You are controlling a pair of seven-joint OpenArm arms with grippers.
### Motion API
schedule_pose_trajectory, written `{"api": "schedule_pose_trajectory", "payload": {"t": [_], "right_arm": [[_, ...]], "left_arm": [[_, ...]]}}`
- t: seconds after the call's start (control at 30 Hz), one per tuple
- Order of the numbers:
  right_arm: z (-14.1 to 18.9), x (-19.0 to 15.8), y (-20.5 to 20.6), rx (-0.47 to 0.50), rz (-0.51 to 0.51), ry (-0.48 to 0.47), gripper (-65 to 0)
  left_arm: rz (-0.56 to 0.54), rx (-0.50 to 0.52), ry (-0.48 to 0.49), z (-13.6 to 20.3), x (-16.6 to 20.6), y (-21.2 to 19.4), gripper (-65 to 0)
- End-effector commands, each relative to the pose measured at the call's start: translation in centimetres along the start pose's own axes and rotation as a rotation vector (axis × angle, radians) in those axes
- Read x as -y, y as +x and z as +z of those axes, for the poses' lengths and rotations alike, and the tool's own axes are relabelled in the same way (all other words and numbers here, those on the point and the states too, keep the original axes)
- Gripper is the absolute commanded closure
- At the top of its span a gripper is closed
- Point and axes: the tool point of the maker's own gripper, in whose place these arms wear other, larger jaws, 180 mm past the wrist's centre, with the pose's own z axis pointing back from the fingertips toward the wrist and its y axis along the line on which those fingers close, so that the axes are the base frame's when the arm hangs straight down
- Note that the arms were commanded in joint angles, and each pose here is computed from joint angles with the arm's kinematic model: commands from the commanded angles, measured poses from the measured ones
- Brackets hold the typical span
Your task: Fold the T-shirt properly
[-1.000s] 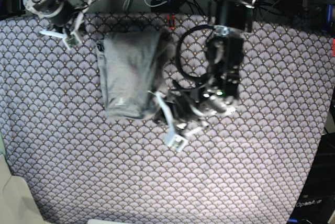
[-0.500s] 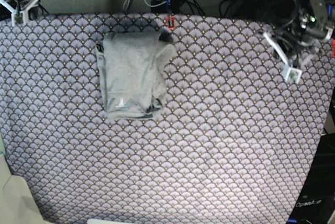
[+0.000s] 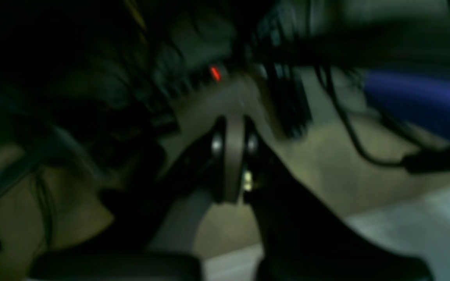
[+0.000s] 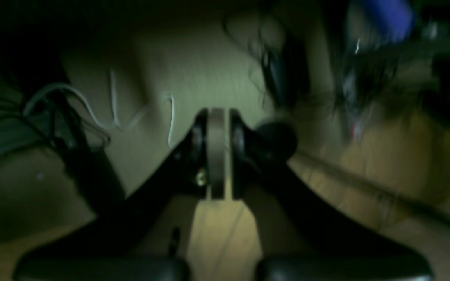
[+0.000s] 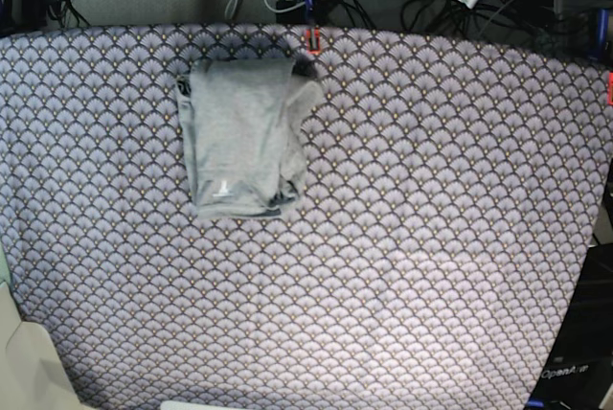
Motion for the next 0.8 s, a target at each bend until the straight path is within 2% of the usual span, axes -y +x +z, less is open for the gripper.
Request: {"api": "schedule_pose_trajectory", "payload": {"t": [0.0,0.07,0.13,0.3,0.37,0.53,0.6,0.67,0.77], "right_arm": [[-0.1,0.6,-0.3,0.032,-0.024,-0.021,-0.3],[-1.4,0.1,-2.8,0.025,-0.082,-0.029,-0.3],[-2.5,-0.3,-4.2,0.057,-0.158,-0.045,-0.3],[-3.9,-2.3,-7.4,0.047,-0.226,-0.019,-0.3],[-4.9,-3.7,-8.0,0.037,-0.242,0.031,-0.4],[-7.2,-9.4,-10.1,-0.080,-0.266,0.249,-0.4],[-7.6,-11.7,-10.9,-0.152,-0.217,0.346,-0.3],[-8.7,-11.7,-11.5,-0.189,-0.082,0.291,-0.5],[-10.3,-10.9,-10.9,-0.189,0.154,0.182,-0.5]], "left_arm": [[0.014,0.006,-0.013,-0.5,0.6,-0.9,0.0],[0.071,-0.001,-0.042,-3.0,1.9,-2.7,0.0],[0.159,-0.004,-0.067,-5.3,2.8,-4.7,0.0],[0.363,0.051,-0.124,-9.9,4.8,-6.6,0.0],[0.433,0.082,-0.132,-11.4,5.1,-6.6,0.0],[0.583,0.109,-0.160,-14.0,5.4,-6.9,0.0],[0.639,0.112,-0.199,-14.9,6.4,-6.5,0.0],[0.671,0.127,-0.207,-15.5,6.6,-5.6,0.0],[0.556,0.170,-0.081,-16.7,3.3,-3.2,0.0]]}}
